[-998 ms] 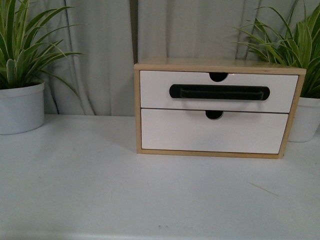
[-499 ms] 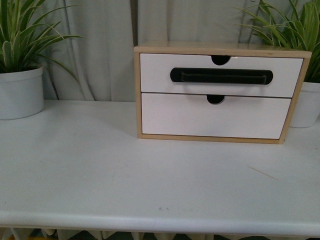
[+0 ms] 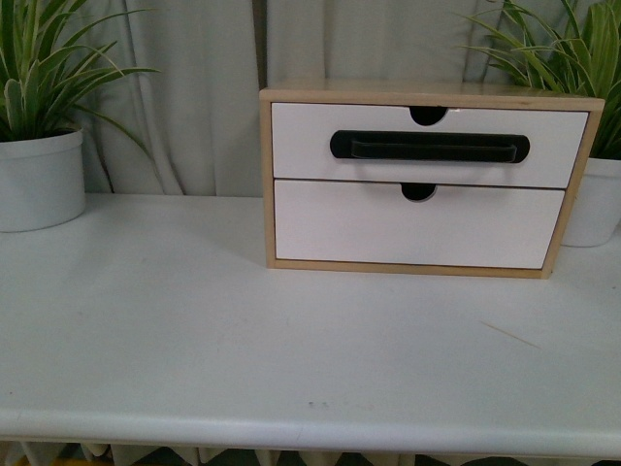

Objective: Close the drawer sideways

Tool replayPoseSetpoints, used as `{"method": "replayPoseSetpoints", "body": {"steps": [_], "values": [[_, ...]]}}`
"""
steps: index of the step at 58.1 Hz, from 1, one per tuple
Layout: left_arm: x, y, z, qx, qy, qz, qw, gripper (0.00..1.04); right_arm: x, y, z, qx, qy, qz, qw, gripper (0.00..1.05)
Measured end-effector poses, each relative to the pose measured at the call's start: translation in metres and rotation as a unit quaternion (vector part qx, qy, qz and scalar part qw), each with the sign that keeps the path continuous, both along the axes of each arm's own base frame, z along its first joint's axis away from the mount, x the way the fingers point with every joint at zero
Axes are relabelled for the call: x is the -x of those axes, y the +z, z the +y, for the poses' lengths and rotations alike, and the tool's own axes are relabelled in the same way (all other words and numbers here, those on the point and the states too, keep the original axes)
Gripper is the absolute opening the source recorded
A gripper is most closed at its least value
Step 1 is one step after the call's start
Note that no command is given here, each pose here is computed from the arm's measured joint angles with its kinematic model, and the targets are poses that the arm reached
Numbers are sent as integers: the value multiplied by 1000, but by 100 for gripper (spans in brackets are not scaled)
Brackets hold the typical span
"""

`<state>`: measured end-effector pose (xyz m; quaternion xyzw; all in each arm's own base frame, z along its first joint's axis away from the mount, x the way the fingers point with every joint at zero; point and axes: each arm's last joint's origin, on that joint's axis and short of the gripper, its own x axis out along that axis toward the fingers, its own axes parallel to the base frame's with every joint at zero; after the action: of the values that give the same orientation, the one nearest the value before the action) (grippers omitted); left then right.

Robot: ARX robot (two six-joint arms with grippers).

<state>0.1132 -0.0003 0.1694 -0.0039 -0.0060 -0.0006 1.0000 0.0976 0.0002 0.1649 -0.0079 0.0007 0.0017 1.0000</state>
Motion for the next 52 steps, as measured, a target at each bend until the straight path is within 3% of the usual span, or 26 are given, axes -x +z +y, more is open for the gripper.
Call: {"method": "replayPoseSetpoints", "body": {"steps": [41, 44, 52], "values": [[16, -3, 0, 0, 0, 3, 1000, 4, 0, 0, 0, -1, 0, 0, 1000, 1], [16, -3, 0, 0, 0, 3, 1000, 12, 0, 0, 0, -1, 0, 0, 1000, 3], [16, -3, 0, 0, 0, 3, 1000, 37, 0, 0, 0, -1, 0, 0, 1000, 28]]}}
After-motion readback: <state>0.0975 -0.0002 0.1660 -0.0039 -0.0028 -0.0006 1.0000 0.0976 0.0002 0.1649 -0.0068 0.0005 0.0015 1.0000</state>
